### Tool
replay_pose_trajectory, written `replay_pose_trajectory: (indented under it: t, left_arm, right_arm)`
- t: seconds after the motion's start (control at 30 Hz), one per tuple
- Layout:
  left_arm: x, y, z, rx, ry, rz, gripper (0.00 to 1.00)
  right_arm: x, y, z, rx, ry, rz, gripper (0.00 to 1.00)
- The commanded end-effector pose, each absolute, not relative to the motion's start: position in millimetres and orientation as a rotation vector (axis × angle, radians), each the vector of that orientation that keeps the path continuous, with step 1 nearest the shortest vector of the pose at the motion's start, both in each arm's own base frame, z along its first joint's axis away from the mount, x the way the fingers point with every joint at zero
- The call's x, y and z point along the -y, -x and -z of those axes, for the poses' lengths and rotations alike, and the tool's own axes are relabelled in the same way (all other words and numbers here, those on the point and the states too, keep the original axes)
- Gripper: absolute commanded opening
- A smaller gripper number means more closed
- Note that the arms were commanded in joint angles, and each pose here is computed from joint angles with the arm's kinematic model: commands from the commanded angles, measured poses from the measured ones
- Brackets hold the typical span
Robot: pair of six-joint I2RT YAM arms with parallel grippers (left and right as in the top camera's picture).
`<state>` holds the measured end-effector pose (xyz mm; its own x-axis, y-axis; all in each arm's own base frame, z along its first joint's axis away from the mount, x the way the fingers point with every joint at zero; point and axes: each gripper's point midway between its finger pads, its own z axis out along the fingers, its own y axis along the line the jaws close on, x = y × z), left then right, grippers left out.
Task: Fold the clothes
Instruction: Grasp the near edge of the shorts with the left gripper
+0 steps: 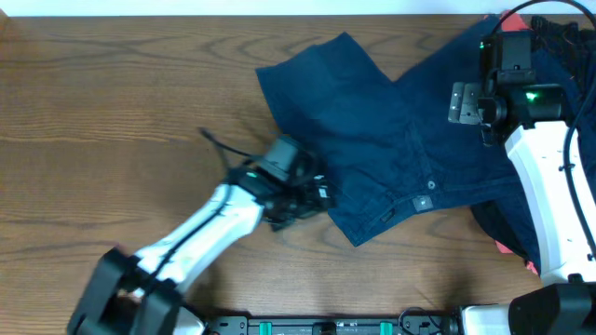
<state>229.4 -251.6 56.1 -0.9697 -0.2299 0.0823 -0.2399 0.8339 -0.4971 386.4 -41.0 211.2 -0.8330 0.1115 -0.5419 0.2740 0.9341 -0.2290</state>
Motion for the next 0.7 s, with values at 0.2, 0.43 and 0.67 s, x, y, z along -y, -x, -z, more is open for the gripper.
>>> replay_pose_trajectory:
  t: [0.2,0.43,0.67]
  left_arm:
    - [307,-206,-8,2.846,-0.609,-0.774,0.98]
    - [324,-209,0,2.881,-0.57,-0.83,0.41]
    - [301,-220,3,2.941,-0.528,-0.762,0.06]
  right_arm:
    - [45,-383,-213,-2.55,-0.303,0.408,0.94]
    - [46,-380,-212,-2.561,-0.307,0.413,0.94]
    - [49,-377,-210,-2.577,-0.312,0.421,0.94]
